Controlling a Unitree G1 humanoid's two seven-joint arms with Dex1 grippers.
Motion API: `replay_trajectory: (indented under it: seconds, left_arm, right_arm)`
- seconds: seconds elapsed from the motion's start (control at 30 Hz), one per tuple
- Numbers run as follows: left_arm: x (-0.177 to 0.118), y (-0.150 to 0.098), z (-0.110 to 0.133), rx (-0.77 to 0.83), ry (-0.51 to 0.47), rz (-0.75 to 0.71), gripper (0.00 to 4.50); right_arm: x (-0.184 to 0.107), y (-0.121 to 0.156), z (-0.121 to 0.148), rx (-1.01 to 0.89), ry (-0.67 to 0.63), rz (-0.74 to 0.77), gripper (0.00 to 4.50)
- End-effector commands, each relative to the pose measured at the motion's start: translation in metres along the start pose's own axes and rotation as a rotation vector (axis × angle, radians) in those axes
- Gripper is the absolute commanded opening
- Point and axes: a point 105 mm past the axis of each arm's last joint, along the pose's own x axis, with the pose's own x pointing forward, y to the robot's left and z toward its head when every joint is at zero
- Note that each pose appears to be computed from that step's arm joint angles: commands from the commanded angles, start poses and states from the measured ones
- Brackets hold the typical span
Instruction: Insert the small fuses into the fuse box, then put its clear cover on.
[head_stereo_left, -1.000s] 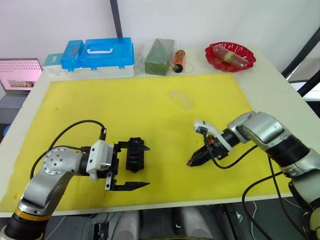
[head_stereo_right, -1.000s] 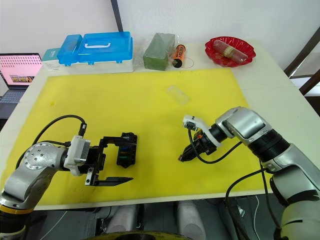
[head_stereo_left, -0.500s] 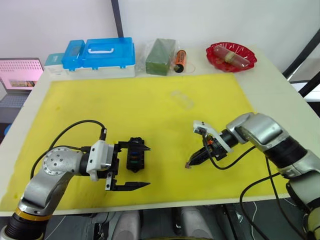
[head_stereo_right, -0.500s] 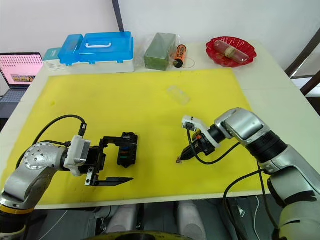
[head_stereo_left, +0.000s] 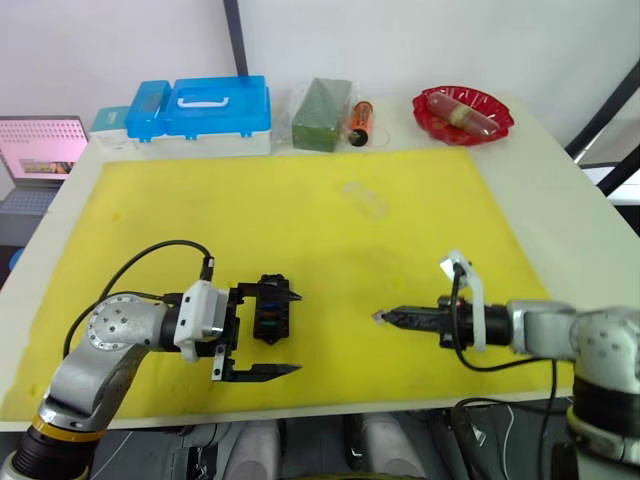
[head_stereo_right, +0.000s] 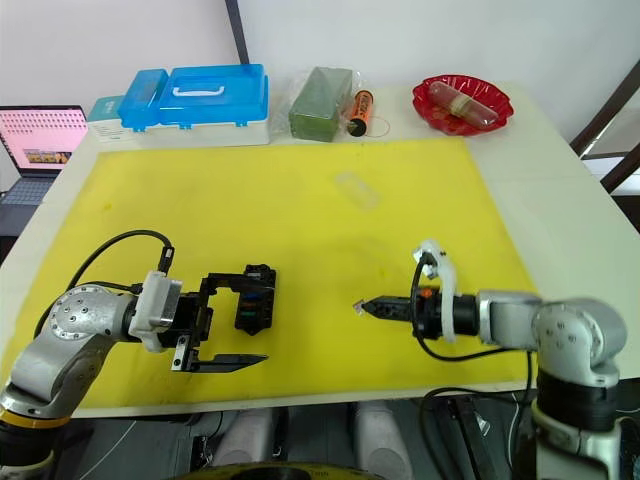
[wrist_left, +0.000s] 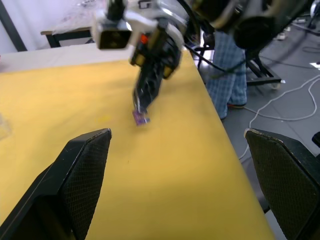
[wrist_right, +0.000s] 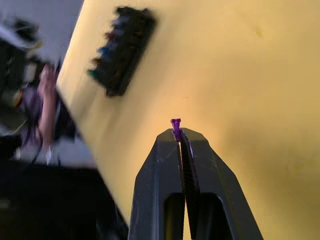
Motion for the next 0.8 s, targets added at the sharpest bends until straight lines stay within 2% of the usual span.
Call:
replay_trajectory:
  seconds: [0.03, 0.23, 0.5, 0.6, 0.67, 0.8]
  left_arm:
    - [0.001, 0.001, 0.006, 0.029, -0.013, -0.006, 4.5]
    - [0.001, 0.0, 0.007, 0.028, -0.011, -0.008, 4.5]
    - [-0.001, -0.001, 0.006, 0.026, -0.003, -0.007, 4.5]
    - [0.0, -0.001, 0.006, 0.028, -0.005, -0.008, 4.5]
    - [0.0, -0.001, 0.006, 0.028, -0.007, -0.01, 4.5]
    - [0.002, -0.002, 0.005, 0.029, -0.012, -0.016, 4.5]
  right_arm:
    - [-0.002, 0.009, 0.006, 0.01, -0.089, -0.043, 0.02]
    - [0.008, 0.018, 0.004, 0.225, -0.154, -0.122, 0.02]
    - [0.015, 0.026, -0.009, 0.258, -0.141, -0.144, 0.02]
    - [0.011, 0.027, -0.013, 0.226, -0.102, -0.12, 0.72]
    - [0.006, 0.027, -0.015, 0.201, -0.072, -0.112, 1.38]
    - [-0.014, 0.026, -0.019, 0.103, 0.1, -0.068, 2.84]
